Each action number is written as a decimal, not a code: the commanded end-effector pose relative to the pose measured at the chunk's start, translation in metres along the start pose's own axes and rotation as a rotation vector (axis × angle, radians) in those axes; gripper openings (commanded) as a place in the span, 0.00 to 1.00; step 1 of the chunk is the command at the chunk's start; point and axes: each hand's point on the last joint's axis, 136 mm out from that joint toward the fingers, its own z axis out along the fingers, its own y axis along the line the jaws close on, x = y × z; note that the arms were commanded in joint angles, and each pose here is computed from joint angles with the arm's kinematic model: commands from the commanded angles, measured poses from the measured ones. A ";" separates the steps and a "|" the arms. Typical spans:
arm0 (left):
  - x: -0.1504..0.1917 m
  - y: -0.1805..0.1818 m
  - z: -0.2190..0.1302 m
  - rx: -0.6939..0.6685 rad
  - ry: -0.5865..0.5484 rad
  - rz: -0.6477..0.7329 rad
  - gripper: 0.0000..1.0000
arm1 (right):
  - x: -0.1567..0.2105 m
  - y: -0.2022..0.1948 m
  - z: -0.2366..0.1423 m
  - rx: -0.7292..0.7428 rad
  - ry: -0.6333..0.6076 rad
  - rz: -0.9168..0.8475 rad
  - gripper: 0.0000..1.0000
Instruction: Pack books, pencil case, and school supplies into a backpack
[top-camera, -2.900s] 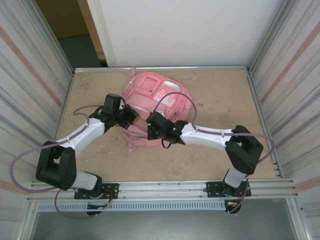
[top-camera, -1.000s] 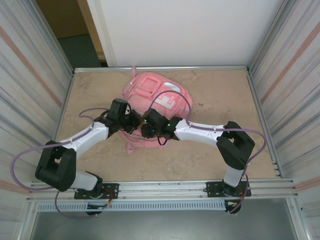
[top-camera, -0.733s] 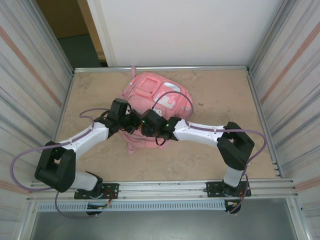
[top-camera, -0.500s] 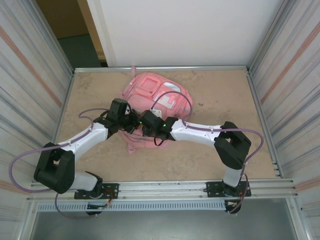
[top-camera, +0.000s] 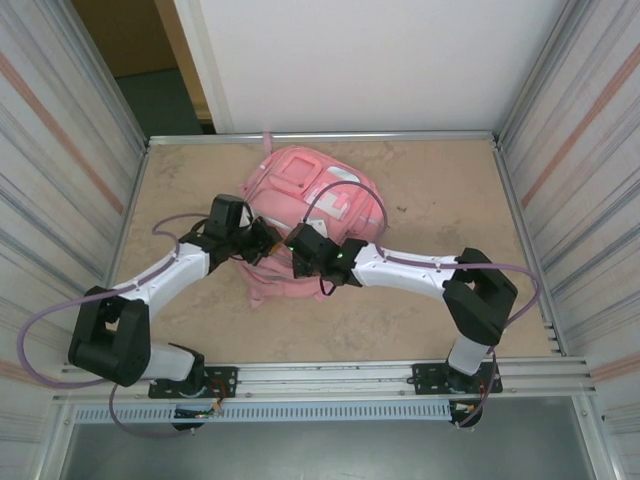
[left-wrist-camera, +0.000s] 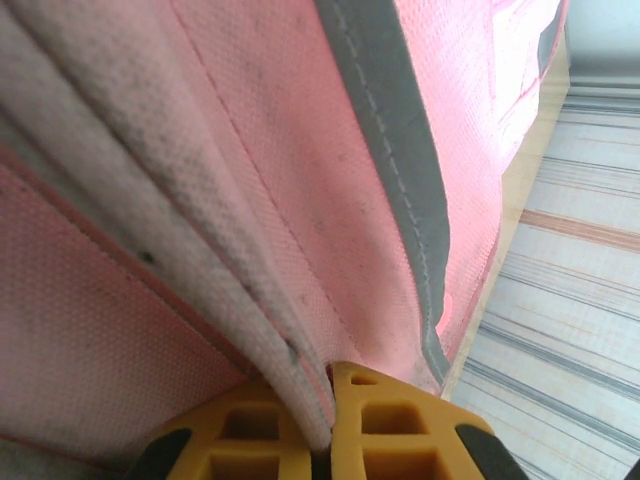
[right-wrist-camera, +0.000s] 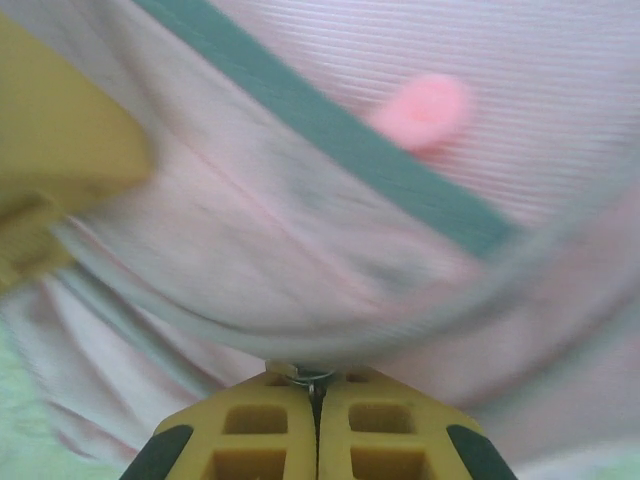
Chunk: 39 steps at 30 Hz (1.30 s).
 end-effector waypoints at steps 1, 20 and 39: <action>-0.007 -0.016 -0.004 0.036 0.047 0.156 0.00 | 0.006 -0.039 -0.015 0.084 -0.018 -0.123 0.00; -0.017 -0.032 -0.003 0.010 0.092 0.243 0.42 | -0.014 0.059 -0.016 -0.444 -0.038 -0.147 0.00; 0.010 -0.017 0.006 -0.084 0.198 0.257 0.00 | 0.004 -0.012 -0.006 -0.305 0.023 -0.170 0.00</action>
